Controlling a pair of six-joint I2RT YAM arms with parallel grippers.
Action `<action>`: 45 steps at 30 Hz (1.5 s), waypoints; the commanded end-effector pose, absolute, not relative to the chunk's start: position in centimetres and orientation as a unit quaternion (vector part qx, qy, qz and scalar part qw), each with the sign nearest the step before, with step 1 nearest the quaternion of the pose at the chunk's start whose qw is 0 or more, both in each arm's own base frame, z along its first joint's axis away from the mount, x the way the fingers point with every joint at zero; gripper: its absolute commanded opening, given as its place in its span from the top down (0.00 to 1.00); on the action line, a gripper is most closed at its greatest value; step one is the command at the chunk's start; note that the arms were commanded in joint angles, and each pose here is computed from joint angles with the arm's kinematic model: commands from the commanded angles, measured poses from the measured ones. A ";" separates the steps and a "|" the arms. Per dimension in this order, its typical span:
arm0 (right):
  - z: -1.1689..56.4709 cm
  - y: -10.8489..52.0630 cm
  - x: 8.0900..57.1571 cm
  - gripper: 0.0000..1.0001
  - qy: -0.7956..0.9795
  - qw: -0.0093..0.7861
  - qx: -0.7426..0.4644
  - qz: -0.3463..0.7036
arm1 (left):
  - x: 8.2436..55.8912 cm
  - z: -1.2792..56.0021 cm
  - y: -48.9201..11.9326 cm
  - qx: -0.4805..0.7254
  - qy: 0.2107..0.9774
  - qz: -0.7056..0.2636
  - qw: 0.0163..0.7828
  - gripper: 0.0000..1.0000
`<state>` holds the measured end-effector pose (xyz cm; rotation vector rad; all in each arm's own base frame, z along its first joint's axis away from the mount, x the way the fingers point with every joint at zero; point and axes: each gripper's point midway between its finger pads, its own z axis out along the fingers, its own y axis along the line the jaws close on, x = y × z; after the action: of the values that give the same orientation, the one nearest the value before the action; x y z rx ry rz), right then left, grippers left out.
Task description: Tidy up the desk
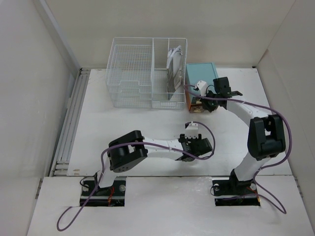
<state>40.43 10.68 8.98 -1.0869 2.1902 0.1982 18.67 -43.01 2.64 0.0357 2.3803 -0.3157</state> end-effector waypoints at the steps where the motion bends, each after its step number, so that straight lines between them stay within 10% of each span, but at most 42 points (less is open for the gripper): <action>1: 10.3 11.9 41.8 1.00 0.830 0.362 -0.412 0.101 | 17.6 0.8 -40.7 0.037 0.937 -0.071 0.339 0.53; 24: 14.7 11.8 38.1 1.00 0.809 0.382 -0.421 0.144 | 17.7 -3.1 -39.3 0.063 0.945 -0.006 0.320 0.73; 30: 18.4 8.5 36.1 0.63 0.811 0.407 -0.398 0.133 | 17.4 -4.4 -38.3 0.073 0.948 0.024 0.310 0.67; 38: 17.4 4.8 35.7 0.60 0.836 0.395 -0.347 0.156 | 17.0 -5.7 -36.5 0.095 0.948 0.066 0.295 0.58; 45: 14.3 2.7 35.8 0.68 0.863 0.382 -0.278 0.182 | 16.6 -6.3 -35.7 0.100 0.950 0.078 0.286 0.99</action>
<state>35.68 2.54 14.29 -0.7681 2.2249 0.4040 20.17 -43.05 1.82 0.0937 2.3225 -0.1490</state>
